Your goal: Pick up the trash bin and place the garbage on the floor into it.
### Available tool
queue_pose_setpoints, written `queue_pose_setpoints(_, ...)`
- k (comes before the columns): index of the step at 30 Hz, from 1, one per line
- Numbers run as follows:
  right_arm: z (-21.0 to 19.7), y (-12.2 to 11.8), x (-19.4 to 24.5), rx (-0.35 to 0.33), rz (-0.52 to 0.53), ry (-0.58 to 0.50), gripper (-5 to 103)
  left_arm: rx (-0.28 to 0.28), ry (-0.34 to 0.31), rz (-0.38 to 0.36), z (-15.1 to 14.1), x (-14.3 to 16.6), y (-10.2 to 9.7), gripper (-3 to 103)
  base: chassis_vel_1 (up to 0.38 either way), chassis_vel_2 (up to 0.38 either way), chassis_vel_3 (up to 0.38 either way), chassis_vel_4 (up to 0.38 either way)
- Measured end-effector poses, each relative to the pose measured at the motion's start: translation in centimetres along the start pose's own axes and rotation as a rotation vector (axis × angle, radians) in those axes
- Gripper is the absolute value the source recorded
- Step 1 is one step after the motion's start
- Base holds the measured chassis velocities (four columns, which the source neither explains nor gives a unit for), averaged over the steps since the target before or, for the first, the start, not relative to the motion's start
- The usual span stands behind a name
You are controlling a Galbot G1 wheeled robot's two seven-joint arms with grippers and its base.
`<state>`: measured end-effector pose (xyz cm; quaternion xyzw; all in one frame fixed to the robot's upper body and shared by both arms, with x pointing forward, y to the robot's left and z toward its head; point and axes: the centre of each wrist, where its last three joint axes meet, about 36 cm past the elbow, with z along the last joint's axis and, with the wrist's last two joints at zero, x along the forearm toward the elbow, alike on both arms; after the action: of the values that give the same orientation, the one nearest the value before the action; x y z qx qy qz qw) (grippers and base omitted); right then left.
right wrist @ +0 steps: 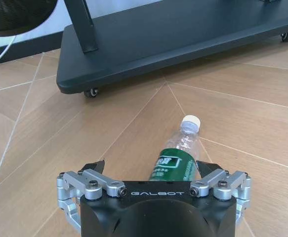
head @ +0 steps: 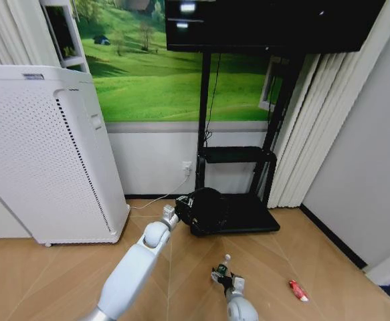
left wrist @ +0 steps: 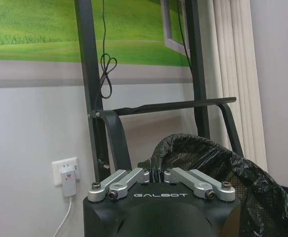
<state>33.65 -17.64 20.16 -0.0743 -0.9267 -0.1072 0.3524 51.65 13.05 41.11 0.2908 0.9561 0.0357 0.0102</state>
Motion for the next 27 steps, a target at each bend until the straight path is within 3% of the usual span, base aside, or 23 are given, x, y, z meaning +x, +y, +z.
queue_pose_setpoints(8,-0.7,1.3,-3.0,0.014,0.045,-0.003,100,0.005,-0.006,-0.004,-0.4,0.1,0.5,7,0.000,0.000,0.000,0.000)
queue_pose_setpoints(27,-0.3,0.5,-5.2,0.005,0.066,0.056,100,0.011,-0.014,0.001,-0.6,-0.6,0.3,7,0.000,0.000,0.000,0.000)
